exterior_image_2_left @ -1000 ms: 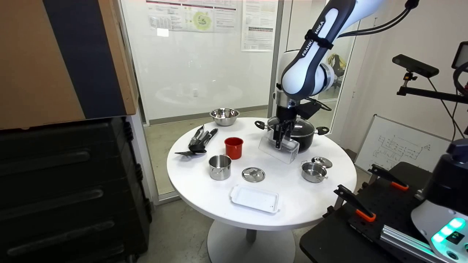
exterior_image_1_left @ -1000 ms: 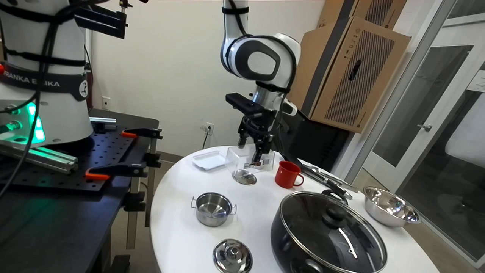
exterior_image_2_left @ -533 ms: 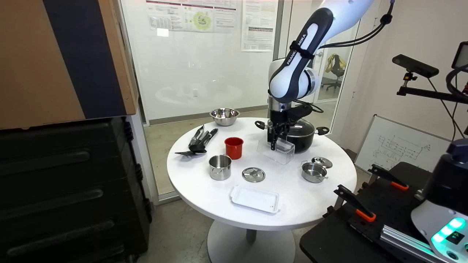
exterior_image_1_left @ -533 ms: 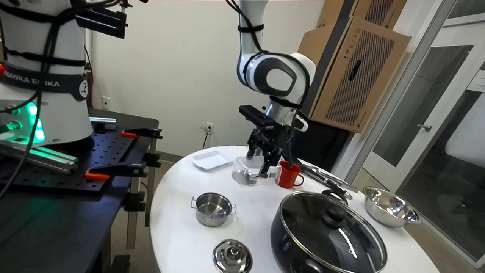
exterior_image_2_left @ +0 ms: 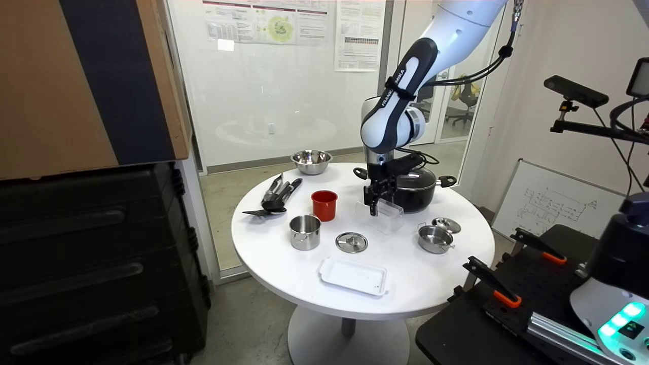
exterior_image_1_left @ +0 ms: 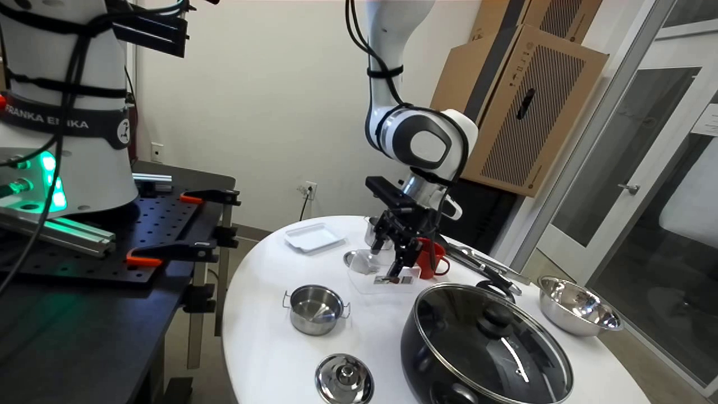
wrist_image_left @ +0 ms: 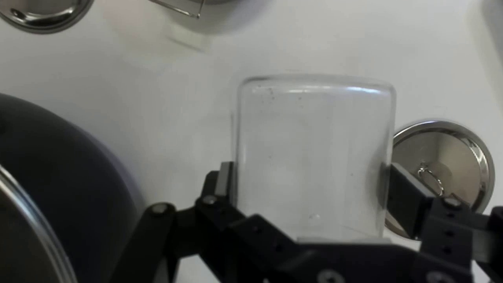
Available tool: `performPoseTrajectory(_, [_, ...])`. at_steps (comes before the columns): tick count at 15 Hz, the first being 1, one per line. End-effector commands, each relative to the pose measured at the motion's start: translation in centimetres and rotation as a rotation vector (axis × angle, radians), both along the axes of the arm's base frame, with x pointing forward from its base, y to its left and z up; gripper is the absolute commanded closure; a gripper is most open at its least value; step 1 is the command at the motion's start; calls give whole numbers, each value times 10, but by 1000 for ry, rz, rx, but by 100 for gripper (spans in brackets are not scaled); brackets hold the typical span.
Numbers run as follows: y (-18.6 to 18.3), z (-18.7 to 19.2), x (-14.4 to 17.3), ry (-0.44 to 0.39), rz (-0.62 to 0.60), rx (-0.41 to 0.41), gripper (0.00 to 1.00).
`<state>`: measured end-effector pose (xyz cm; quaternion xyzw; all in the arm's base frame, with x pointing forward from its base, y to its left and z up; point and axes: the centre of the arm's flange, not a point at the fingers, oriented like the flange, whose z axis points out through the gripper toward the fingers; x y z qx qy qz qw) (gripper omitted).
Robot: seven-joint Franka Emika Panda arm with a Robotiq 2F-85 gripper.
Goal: Move the clear bowl to the table
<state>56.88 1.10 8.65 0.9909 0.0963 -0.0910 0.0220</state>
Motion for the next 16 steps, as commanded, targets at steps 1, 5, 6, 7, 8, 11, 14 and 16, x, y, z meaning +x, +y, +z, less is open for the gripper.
performPoseTrajectory(1, [2,-15,19,34,-33,-25,35])
performPoseTrajectory(5, [3,-27,22,38,-43,-34,35])
performPoseTrajectory(6, [4,-30,22,38,-46,-35,35])
performPoseTrajectory(7, [5,-31,22,39,-50,-37,35])
performPoseTrajectory(8, [6,-33,23,40,-51,-39,9])
performPoseTrajectory(11, [6,-33,23,40,-64,-45,0])
performPoseTrajectory(14, [5,-32,22,37,-72,-44,0])
performPoseTrajectory(16, [4,-25,18,32,-75,-40,0])
